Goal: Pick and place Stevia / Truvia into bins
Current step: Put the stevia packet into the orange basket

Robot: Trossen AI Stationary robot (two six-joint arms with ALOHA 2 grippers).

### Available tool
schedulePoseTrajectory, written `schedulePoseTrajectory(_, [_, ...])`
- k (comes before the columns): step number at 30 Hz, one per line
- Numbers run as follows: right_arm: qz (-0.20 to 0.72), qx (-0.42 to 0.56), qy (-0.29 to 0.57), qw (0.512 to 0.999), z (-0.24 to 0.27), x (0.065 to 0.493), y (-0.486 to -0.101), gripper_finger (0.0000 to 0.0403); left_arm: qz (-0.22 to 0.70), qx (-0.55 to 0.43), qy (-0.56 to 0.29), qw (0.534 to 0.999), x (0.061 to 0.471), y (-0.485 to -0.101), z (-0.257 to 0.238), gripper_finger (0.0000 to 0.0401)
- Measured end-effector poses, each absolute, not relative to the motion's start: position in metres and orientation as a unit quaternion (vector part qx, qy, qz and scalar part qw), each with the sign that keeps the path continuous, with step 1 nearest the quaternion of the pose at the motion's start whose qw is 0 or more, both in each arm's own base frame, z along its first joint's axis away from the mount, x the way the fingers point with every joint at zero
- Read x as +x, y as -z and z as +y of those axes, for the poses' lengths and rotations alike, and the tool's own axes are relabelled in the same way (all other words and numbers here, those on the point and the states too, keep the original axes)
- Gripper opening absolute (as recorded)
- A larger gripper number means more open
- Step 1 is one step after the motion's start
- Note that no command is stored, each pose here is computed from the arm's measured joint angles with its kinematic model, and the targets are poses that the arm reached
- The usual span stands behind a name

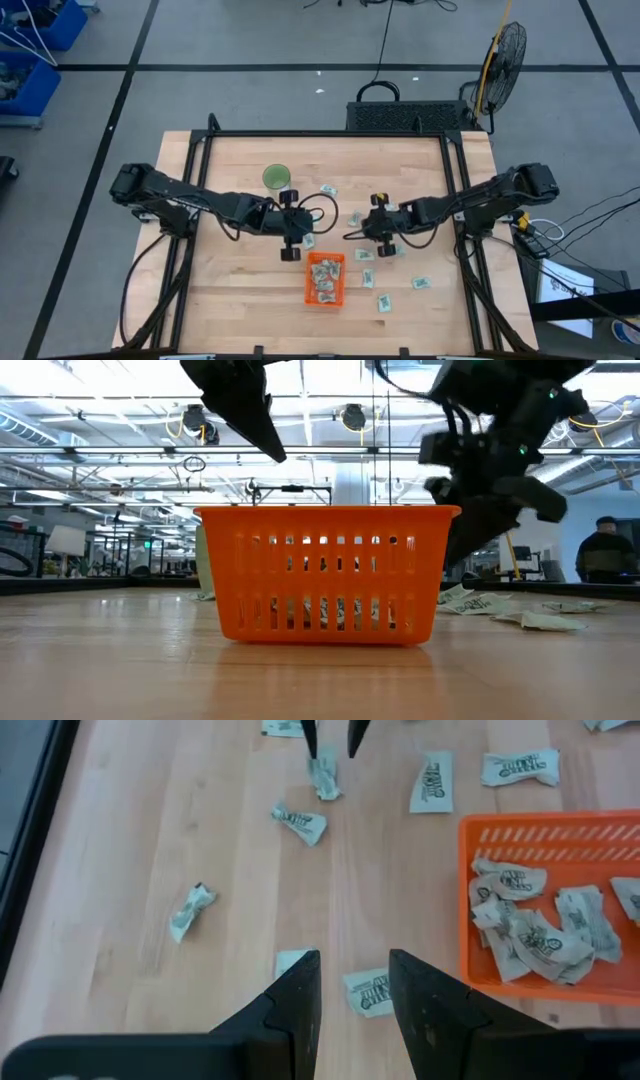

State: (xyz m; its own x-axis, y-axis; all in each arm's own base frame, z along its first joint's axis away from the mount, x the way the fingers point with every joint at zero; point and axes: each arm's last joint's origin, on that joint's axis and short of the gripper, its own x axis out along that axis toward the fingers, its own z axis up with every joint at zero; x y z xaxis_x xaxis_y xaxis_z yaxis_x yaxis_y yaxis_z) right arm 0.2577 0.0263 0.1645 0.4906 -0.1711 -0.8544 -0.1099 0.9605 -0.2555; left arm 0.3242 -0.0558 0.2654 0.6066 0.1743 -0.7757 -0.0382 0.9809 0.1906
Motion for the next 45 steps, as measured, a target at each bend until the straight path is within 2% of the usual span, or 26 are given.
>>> schedulePoseTrajectory(9, [0.49,-0.157,0.018,0.857,0.016,0.246,-0.139,0.0196,0.442,0.087,-0.056,0.891,0.324,-0.265,-0.055,0.0127])
schedulePoseTrajectory(21, [0.456,-0.118,0.015,0.882,0.002,0.225,-0.11,0.0195,0.441,0.085,-0.056,0.891,0.324,-0.265,-0.056,0.0127])
schedulePoseTrajectory(26, [0.431,-0.087,0.024,0.898,-0.003,0.215,-0.1,0.0165,0.441,0.085,-0.056,0.892,0.324,-0.265,-0.056,0.0127])
schedulePoseTrajectory(34, [0.41,-0.031,0.02,0.911,-0.008,0.205,-0.092,0.0075,0.441,0.085,-0.056,0.891,0.324,-0.265,-0.056,0.0127])
schedulePoseTrajectory(39, [0.385,-0.033,0.022,0.922,-0.008,0.207,-0.093,0.003,0.441,0.085,-0.057,0.892,0.324,-0.265,-0.056,0.0127])
schedulePoseTrajectory(45, [0.337,-0.035,0.015,0.941,-0.004,0.213,-0.102,0.0009,0.441,0.087,-0.06,0.891,0.324,-0.265,-0.055,0.0127])
